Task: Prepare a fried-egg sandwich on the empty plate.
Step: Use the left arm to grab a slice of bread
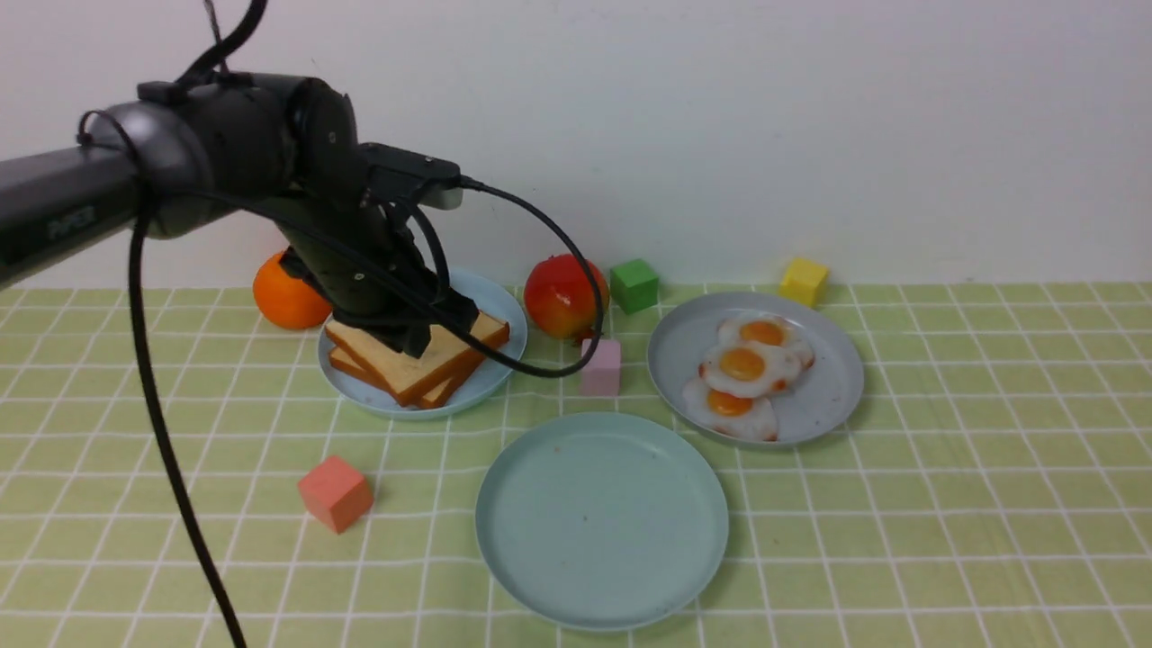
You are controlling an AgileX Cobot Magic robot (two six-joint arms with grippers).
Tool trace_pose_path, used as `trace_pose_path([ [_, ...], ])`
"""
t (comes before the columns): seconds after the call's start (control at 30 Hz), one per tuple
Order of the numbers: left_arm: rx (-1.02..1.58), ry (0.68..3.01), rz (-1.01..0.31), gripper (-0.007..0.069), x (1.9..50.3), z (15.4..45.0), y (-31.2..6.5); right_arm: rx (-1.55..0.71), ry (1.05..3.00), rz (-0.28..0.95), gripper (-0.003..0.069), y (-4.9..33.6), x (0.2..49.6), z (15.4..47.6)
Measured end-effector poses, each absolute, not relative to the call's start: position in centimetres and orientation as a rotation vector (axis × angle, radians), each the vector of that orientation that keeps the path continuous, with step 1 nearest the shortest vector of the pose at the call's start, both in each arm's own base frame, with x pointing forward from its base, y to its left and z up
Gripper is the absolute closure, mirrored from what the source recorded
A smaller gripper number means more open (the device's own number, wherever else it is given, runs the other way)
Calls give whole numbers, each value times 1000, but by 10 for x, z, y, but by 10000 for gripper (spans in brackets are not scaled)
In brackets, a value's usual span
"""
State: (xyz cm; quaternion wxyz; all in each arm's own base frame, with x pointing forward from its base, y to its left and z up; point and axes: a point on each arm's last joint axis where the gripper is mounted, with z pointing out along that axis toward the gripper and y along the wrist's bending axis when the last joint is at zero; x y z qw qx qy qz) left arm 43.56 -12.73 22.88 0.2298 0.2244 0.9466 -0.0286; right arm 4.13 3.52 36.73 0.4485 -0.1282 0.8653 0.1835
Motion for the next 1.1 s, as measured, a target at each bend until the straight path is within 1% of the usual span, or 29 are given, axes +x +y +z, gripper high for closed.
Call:
trace_pose_path([
  [0.03, 634, 2602, -71, 439, 439, 224, -127, -325, 2161, 450, 427, 35, 42, 366],
  [0.1, 674, 2578, -57, 358, 445, 217, -129, -338, 2211, 437, 467, 35, 44, 363],
  [0.13, 681, 2565, -54, 345, 447, 216, -129, -341, 2226, 434, 491, 35, 45, 362],
  [0.17, 684, 2549, -51, 305, 450, 212, -130, -343, 2238, 432, 532, 35, 47, 362],
  [0.27, 689, 2508, -34, 250, 456, 207, -131, -347, 2244, 427, 629, 35, 49, 363],
  [0.3, 690, 2509, -33, 247, 456, 206, -131, -347, 2244, 427, 636, 35, 49, 363],
  [0.33, 695, 2491, -22, 234, 459, 204, -131, -346, 2244, 427, 666, 36, 50, 363],
  [0.43, 698, 2485, -16, 226, 461, 198, -131, -347, 2244, 426, 670, 36, 52, 363],
  [0.63, 803, 2472, -4, 225, 462, 189, -133, -348, 2244, 425, 668, 36, 52, 363],
  [0.97, 836, 2460, -10, 223, 463, 186, -134, -349, 2247, 425, 662, 36, 51, 363],
  [1.1, 839, 2472, -10, 223, 467, 173, -135, -350, 2248, 425, 662, 36, 51, 363],
])
